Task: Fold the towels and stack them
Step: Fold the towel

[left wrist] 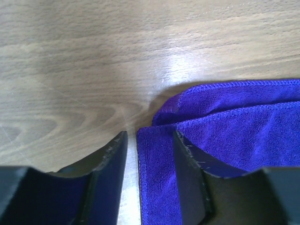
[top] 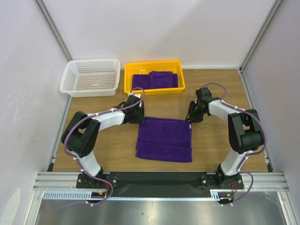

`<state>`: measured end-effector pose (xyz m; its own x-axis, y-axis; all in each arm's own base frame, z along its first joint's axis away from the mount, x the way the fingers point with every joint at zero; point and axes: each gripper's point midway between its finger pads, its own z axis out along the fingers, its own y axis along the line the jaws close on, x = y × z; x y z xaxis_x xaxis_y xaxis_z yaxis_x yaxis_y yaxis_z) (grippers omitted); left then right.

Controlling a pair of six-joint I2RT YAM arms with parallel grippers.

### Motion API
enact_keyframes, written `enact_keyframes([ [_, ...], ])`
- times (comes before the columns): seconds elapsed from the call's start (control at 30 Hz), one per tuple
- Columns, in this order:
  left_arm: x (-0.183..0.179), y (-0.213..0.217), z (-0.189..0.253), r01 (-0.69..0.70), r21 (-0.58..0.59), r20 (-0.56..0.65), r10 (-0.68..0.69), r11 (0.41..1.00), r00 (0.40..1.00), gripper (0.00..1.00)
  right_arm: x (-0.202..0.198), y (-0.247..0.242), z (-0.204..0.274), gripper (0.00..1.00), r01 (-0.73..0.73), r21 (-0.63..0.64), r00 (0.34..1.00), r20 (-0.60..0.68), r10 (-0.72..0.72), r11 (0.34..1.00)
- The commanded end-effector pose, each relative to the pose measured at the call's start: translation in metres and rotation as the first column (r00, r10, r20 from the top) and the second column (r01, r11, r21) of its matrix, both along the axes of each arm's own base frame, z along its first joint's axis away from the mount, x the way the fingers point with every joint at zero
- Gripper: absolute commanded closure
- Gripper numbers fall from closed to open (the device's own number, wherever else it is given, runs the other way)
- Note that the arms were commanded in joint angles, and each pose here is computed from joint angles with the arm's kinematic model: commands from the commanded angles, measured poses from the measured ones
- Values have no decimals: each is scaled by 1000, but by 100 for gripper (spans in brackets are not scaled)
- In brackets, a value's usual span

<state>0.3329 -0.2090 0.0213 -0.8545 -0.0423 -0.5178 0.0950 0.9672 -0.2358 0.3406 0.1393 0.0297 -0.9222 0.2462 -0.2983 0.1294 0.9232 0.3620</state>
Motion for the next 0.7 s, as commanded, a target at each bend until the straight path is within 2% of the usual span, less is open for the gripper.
enact_keyframes([
  [0.0,5,-6,-2,25,-24,25,-24,999,999,53,11,2,7,62,-14,9,1000,27,14,1000],
  [0.23,7,-7,-3,36,-22,33,-36,999,999,60,10,4,4,64,-19,16,1000,20,18,1000],
  [0.47,11,-11,-3,58,-26,50,-57,998,997,80,7,5,3,64,-27,26,999,20,26,999],
  [0.67,12,-11,-2,69,-19,56,-68,997,996,87,4,5,4,64,-33,28,999,16,33,999],
])
